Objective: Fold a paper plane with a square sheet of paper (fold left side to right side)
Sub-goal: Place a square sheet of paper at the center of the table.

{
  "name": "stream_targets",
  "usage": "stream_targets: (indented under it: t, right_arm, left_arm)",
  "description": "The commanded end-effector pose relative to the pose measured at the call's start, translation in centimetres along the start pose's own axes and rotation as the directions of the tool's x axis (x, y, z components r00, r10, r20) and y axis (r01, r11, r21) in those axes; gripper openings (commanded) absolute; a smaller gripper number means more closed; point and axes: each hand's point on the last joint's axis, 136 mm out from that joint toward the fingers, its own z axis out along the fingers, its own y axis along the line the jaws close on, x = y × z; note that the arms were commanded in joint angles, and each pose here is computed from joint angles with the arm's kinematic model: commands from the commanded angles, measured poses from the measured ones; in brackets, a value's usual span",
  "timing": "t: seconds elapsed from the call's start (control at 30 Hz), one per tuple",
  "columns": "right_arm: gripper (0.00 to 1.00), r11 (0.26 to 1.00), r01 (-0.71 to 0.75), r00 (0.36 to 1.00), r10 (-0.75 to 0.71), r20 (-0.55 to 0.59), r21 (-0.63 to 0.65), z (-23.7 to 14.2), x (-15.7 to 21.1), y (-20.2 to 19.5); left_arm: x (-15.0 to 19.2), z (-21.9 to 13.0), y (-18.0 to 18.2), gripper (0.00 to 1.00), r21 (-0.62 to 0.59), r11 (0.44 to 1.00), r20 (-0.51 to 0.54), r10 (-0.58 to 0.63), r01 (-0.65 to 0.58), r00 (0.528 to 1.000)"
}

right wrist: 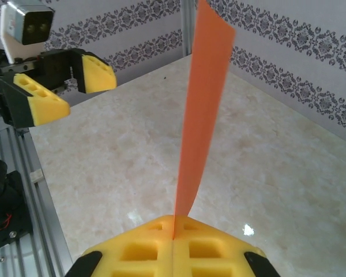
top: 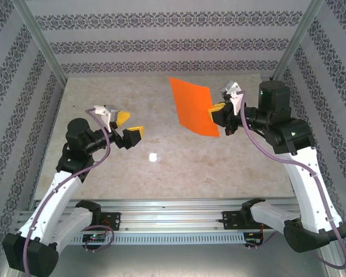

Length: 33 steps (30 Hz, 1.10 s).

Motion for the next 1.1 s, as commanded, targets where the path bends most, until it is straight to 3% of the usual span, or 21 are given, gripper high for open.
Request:
stream_targets:
  t: [0.0, 0.17, 0.87, 0.97, 1.07]
  right_arm:
    - [0.0, 0.996, 0.061, 0.998, -0.061, 0.007, -0.062, -1.0, -0.8, 2.0]
    - [0.0, 0.989, 0.096, 0.995, -0.095, 0.016, -0.109, -0.9, -1.8, 3.4]
    - [0.0, 0.958, 0.18, 0.981, -0.159, 0.108, -0.224, -1.4, -3.2, 6.7]
    - [0.0, 0.958, 0.185, 0.98, -0.163, 0.112, -0.22, -1.4, -3.0, 6.7]
    - [0.0, 0.965, 0.178, 0.982, -0.16, 0.101, -0.195, -1.2, -2.6, 6.1]
  left_arm:
    - [-3.9, -0.1, -3.4, 1.0, 0.17, 0.978, 0.125, 0.1, -0.121, 0.987]
    - [-3.7, 1.0, -4.6, 1.0, 0.252, 0.955, 0.096, 0.137, -0.157, 0.986]
    - [-1.9, 4.6, -6.9, 0.99, 0.445, 0.89, -0.04, 0.136, -0.104, 0.99]
    - [-1.9, 4.7, -7.1, 0.89, 0.46, 0.882, -0.046, 0.139, -0.103, 0.989]
    - [-1.8, 4.6, -7.4, 0.66, 0.478, 0.873, -0.054, 0.141, -0.099, 0.989]
